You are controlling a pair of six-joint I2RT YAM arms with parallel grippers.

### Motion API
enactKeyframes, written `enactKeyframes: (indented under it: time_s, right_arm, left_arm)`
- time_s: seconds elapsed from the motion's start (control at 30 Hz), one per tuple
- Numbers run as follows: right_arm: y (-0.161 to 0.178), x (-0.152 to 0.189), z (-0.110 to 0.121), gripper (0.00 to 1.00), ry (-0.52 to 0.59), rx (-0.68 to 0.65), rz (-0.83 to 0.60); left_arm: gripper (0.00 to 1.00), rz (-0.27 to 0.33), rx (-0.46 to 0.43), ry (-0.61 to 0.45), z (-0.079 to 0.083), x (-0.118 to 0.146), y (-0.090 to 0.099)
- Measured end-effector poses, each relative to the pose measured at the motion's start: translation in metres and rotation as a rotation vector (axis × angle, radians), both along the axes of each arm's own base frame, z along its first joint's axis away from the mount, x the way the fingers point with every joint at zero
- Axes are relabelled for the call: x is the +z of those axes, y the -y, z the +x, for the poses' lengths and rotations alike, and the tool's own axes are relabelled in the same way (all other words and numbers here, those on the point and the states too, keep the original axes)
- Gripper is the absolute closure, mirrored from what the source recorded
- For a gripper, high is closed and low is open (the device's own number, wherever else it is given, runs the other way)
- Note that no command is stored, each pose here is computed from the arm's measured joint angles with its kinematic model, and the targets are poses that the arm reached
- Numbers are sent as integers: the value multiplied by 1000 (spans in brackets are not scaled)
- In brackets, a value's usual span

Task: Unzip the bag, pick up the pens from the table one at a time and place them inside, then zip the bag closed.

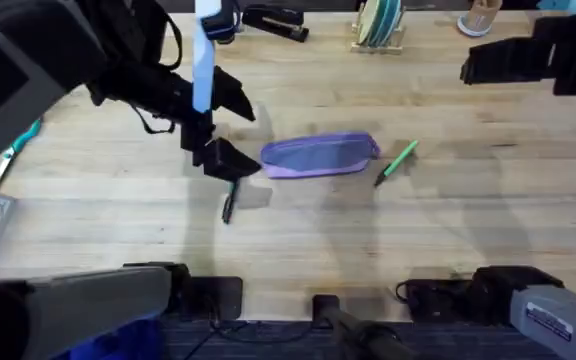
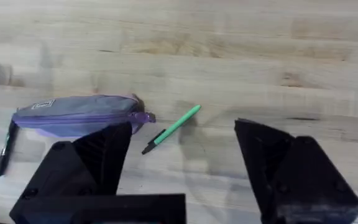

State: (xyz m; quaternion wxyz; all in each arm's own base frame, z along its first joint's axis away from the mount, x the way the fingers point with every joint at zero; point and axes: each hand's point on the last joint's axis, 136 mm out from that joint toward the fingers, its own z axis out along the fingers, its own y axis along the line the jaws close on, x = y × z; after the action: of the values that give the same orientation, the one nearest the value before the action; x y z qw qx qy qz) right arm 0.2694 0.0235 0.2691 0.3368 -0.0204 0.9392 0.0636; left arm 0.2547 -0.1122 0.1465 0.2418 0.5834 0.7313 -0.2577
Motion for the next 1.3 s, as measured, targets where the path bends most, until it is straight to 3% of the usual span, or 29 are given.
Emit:
enactKeyframes:
  time_s: [0.3, 0.6, 1.03, 1.3]
  right_arm:
    - [0, 0, 0, 5, -1, 0, 0]
    - [0, 0, 0, 5, 0, 0, 0]
    - [0, 0, 0, 5, 0, 0, 0]
    - [0, 0, 0, 5, 0, 0, 0]
  left_arm:
    - [6, -47, -10, -37, 10, -15, 6]
    - [6, -52, -61, -96, 9, -34, 21]
    - [7, -59, -119, -66, 11, -38, 38]
    - [60, -54, -148, -97, 8, -49, 46]
